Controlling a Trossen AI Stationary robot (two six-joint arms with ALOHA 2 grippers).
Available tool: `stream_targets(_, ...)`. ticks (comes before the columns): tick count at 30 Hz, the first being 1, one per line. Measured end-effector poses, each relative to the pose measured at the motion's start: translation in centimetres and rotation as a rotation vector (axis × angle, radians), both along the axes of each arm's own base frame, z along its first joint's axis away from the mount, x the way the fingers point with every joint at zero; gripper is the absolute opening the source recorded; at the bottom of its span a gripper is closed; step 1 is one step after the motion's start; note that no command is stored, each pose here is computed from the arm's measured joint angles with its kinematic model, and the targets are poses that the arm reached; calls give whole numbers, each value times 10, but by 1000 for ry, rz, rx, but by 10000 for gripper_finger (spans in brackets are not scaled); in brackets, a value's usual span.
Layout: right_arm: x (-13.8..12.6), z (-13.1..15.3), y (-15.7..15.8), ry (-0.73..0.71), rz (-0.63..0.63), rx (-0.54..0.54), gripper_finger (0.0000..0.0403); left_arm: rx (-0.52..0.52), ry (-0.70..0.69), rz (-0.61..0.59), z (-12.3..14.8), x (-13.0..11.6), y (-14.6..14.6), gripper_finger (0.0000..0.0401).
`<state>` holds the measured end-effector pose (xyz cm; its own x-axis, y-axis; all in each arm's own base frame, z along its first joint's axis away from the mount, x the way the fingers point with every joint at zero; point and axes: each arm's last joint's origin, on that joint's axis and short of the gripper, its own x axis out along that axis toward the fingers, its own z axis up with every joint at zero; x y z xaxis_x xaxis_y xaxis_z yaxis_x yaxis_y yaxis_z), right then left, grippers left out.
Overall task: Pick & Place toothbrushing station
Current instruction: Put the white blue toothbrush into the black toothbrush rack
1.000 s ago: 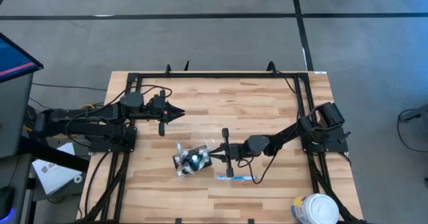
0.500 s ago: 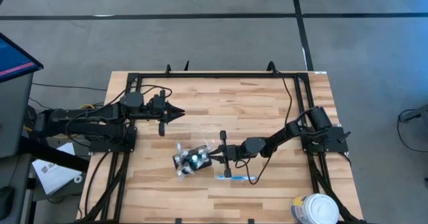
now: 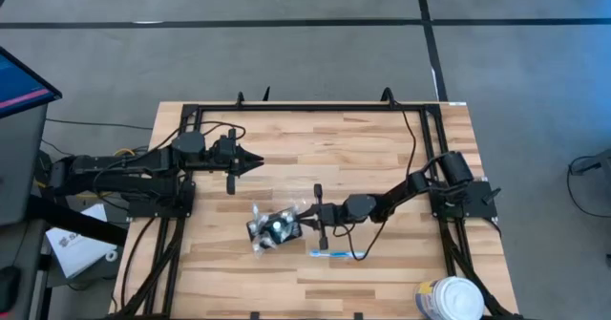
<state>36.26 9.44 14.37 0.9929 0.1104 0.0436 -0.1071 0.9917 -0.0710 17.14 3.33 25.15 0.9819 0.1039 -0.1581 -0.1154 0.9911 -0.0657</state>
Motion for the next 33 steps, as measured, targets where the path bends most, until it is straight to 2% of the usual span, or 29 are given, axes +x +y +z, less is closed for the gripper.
stream_targets(15,0,-2,0,25,0,5,3,0,0,0,0,0,0,53)
stream_targets(18,0,-2,-1,31,-2,46,20,0,0,-1,0,0,0,53)
stream_targets(26,1,-4,-3,53,-8,56,85,0,0,0,0,0,0,53)
stream_targets(33,-5,14,-4,160,-10,15,97,0,0,0,0,0,0,53)
